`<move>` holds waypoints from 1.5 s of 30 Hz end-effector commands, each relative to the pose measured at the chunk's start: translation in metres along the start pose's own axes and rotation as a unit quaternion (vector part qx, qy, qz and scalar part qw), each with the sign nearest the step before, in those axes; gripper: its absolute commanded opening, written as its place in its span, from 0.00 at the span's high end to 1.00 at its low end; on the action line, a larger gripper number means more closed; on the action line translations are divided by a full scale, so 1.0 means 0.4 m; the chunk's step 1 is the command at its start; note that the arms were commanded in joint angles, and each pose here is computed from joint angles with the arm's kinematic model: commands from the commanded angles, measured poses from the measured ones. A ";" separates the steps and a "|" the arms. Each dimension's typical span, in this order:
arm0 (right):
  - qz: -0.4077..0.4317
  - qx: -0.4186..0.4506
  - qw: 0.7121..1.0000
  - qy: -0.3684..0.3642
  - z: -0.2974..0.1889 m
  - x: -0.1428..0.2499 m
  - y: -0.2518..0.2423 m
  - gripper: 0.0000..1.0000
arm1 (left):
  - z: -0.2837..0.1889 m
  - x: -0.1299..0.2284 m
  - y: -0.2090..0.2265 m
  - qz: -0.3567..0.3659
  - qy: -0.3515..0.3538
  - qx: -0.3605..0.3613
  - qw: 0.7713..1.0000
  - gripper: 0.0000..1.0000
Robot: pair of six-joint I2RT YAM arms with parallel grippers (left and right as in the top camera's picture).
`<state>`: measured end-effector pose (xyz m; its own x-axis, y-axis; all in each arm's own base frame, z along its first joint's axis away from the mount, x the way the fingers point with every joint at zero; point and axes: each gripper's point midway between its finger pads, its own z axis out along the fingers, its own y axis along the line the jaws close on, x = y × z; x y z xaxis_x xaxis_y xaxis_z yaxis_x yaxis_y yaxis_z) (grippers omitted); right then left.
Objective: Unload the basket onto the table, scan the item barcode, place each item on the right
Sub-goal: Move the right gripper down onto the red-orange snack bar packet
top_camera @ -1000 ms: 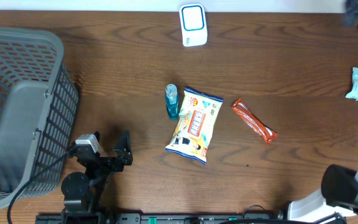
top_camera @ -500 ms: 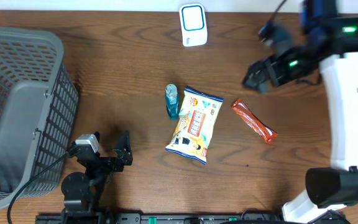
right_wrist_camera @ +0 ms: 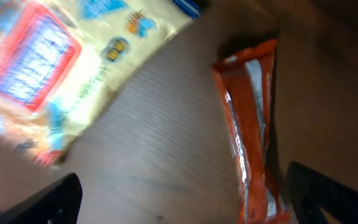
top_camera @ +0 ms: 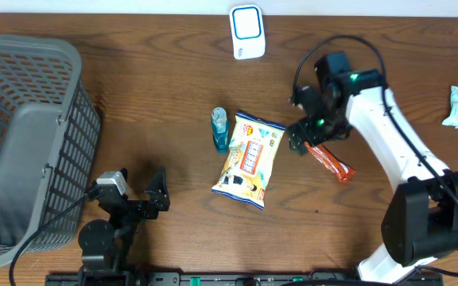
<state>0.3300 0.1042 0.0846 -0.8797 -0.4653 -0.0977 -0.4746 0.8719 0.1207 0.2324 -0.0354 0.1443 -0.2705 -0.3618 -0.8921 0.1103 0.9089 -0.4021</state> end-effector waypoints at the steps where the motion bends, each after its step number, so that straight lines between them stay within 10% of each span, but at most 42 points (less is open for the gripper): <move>1: 0.031 0.077 0.996 0.025 0.062 0.048 -0.062 0.07 | 0.004 0.031 0.006 -0.004 0.020 0.000 1.000 0.02; 20: 0.110 0.182 0.976 0.039 0.134 0.124 -0.148 0.43 | 0.004 0.031 0.006 -0.004 0.020 -0.001 1.000 0.02; 28: 0.147 0.106 0.983 0.033 0.154 0.118 -0.083 0.99 | 0.004 0.031 0.006 -0.004 0.020 -0.001 1.000 0.02; 35: 0.410 0.096 0.907 -0.006 0.147 0.097 -0.075 0.99 | 0.004 0.031 0.006 -0.004 0.020 -0.001 1.000 0.02; 45: 0.565 0.059 0.822 -0.032 0.139 0.062 -0.059 0.99 | 0.004 0.031 0.006 -0.004 0.020 -0.001 1.000 0.02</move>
<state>0.3119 0.0743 0.0160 -0.8550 0.5168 -0.0426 0.5161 0.8561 0.0270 0.2324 -0.0354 0.1443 -0.2705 -0.3622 -0.8920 0.1102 0.9088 -0.4024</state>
